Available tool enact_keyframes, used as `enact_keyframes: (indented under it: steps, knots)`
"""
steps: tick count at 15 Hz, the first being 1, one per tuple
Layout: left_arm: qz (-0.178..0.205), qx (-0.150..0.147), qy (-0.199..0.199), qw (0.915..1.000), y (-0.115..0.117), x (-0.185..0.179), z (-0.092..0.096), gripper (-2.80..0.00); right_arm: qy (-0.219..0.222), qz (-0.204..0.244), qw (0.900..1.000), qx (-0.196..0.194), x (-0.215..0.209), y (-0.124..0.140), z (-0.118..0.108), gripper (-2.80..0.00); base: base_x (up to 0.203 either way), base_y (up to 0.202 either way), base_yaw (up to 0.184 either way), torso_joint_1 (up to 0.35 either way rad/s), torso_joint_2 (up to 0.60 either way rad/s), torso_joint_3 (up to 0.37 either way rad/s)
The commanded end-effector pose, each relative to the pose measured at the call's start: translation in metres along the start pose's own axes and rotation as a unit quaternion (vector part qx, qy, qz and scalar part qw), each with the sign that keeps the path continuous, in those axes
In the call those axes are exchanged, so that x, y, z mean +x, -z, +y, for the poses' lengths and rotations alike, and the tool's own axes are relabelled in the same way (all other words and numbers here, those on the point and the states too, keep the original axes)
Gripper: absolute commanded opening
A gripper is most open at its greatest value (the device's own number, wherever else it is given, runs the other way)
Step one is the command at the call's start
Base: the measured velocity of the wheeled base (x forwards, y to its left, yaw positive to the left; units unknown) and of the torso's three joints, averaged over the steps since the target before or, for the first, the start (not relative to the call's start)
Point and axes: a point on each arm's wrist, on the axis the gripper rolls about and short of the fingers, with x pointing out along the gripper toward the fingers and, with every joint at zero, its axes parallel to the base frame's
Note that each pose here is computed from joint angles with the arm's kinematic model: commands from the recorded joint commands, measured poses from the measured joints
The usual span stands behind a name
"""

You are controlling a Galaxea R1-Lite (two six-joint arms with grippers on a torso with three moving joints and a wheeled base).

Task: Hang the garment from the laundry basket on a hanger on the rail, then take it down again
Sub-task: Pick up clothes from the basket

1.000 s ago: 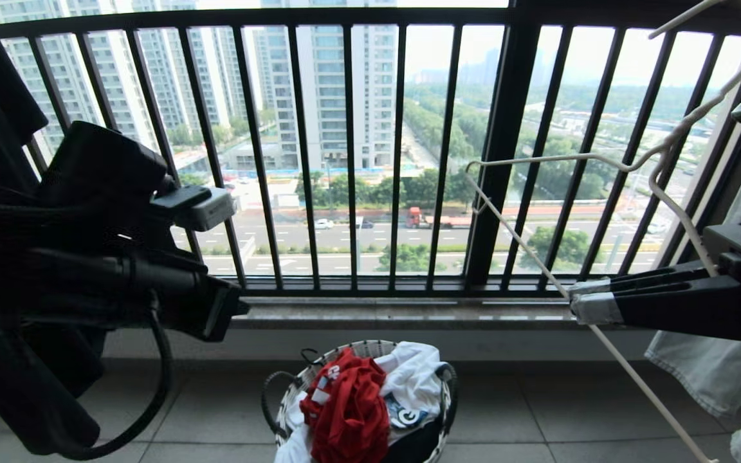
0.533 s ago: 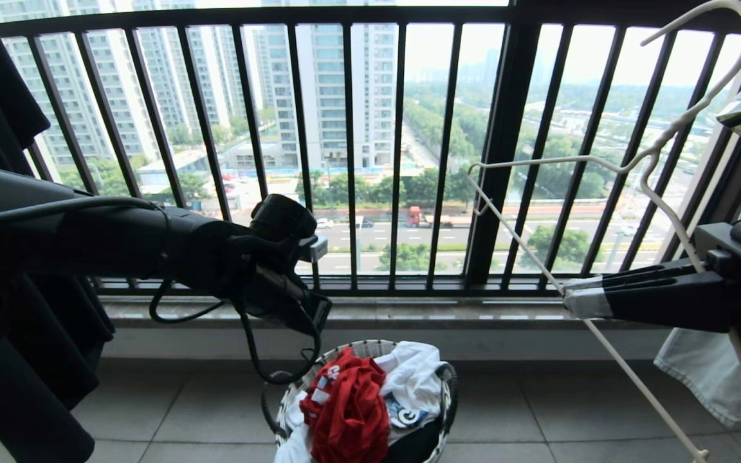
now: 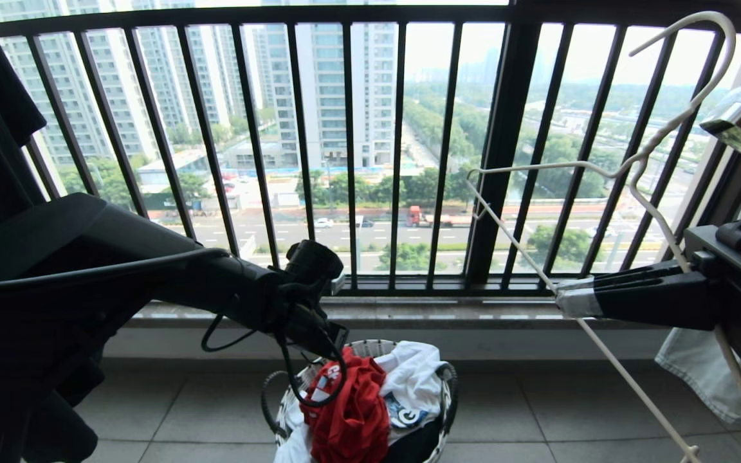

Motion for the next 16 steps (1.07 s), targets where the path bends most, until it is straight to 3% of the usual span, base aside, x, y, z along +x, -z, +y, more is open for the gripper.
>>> enact_keyframes:
  steps: [1,9,16]
  knots:
    - [0.000,0.003,0.002,1.0000,0.002,-0.005,-0.003,-2.80,0.000,0.002,1.000,0.002,0.001,0.000,-0.002,-2.80,0.000,0.000,0.000,0.000,0.00,0.000]
    - [-0.012,0.022,0.018,0.9995,0.001,-0.021,-0.021,-2.80,0.001,0.005,1.000,0.004,0.002,0.001,-0.003,-2.80,0.000,0.000,0.000,0.000,0.00,-0.004]
    - [-0.003,0.025,0.018,0.9995,-0.003,-0.041,-0.022,-2.80,0.001,0.004,1.000,0.004,0.001,0.001,-0.003,-2.80,0.000,0.000,0.000,0.004,0.00,-0.175]
